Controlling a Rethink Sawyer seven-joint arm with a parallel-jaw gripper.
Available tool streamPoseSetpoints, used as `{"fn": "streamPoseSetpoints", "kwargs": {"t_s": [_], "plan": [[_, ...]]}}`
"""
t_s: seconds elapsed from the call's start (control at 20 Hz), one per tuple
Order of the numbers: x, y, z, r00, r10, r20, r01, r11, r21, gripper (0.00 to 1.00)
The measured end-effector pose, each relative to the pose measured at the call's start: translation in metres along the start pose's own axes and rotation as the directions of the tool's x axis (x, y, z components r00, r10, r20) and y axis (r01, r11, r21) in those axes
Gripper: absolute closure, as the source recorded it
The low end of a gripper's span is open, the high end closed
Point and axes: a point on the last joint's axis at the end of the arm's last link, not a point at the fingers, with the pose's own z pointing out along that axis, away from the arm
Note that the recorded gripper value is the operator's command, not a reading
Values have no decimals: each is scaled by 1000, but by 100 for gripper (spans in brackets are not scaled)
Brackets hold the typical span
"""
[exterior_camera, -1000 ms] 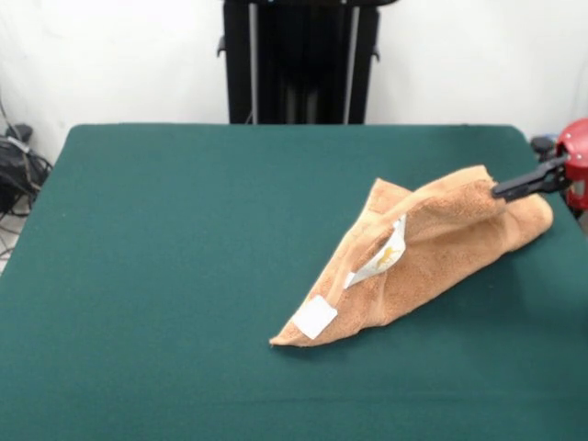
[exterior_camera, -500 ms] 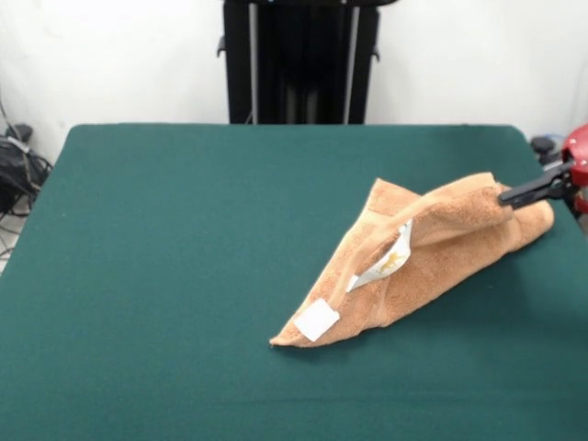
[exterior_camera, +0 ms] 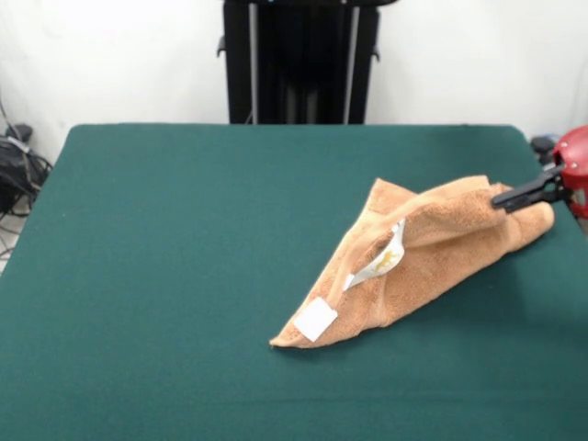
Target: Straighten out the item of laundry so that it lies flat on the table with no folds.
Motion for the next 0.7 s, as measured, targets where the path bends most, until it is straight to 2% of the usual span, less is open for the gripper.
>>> {"fn": "streamPoseSetpoints", "kwargs": {"t_s": [0.7], "plan": [[2, 4, -5, 996, 80, -33, -81, 996, -36, 100]]}}
